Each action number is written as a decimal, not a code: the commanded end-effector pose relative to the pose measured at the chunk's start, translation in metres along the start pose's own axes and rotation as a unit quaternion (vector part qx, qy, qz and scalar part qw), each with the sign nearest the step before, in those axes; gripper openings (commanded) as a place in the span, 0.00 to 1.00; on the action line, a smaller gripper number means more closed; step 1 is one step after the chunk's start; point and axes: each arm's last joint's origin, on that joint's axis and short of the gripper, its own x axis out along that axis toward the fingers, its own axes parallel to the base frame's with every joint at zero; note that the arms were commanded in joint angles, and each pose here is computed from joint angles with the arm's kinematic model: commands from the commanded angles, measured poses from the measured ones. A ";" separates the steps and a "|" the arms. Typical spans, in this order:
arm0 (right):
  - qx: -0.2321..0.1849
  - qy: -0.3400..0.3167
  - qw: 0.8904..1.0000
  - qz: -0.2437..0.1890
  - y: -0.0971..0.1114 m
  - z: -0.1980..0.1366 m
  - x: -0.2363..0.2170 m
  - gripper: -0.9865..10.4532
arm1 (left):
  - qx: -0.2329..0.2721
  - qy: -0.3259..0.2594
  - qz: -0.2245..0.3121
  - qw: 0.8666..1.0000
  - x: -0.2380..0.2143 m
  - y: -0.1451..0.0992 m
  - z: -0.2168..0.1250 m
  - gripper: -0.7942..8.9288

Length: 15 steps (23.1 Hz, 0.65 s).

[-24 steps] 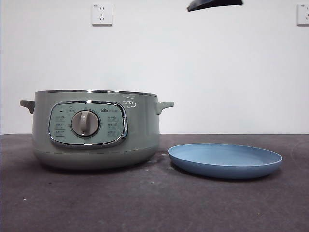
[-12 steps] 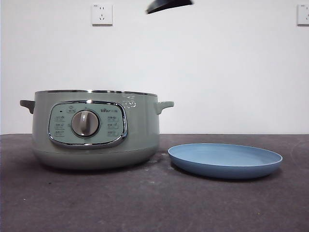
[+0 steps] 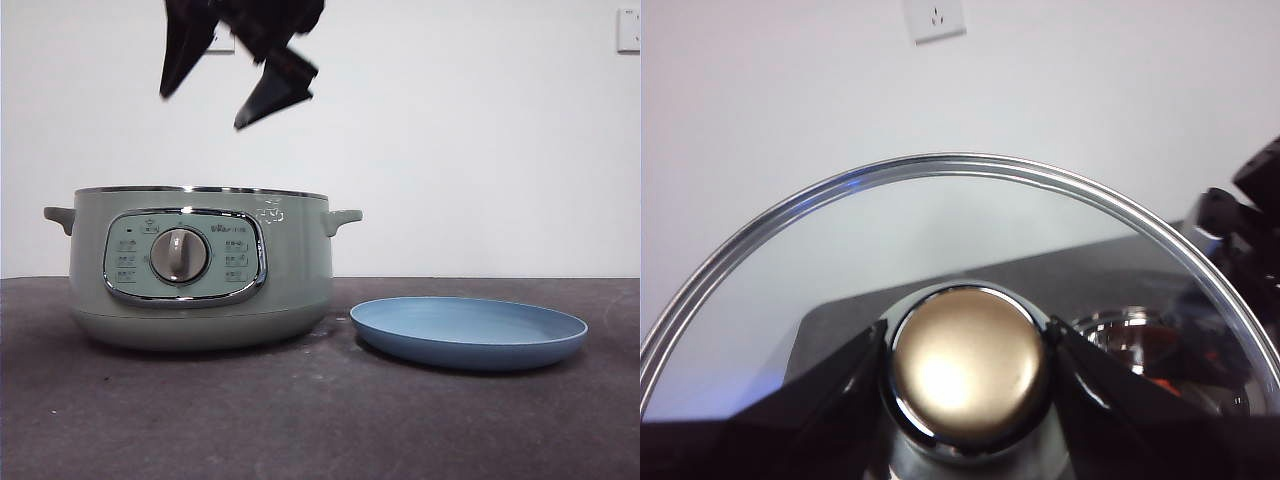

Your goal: Take the pumpkin out from the steamer,put the pumpkin in the blue plate,close the lid

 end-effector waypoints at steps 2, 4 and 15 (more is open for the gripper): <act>-0.016 0.022 0.999 -0.028 -0.006 -0.007 0.030 0.51 | -0.002 -0.020 0.000 1.000 -0.002 0.001 0.005 0.07; -0.016 0.036 0.999 -0.034 -0.008 -0.013 0.041 0.56 | -0.002 -0.019 -0.002 1.000 -0.002 0.001 0.005 0.07; -0.005 0.096 0.995 -0.024 -0.017 -0.046 0.103 0.61 | -0.006 -0.009 -0.016 1.000 -0.001 0.000 0.003 0.07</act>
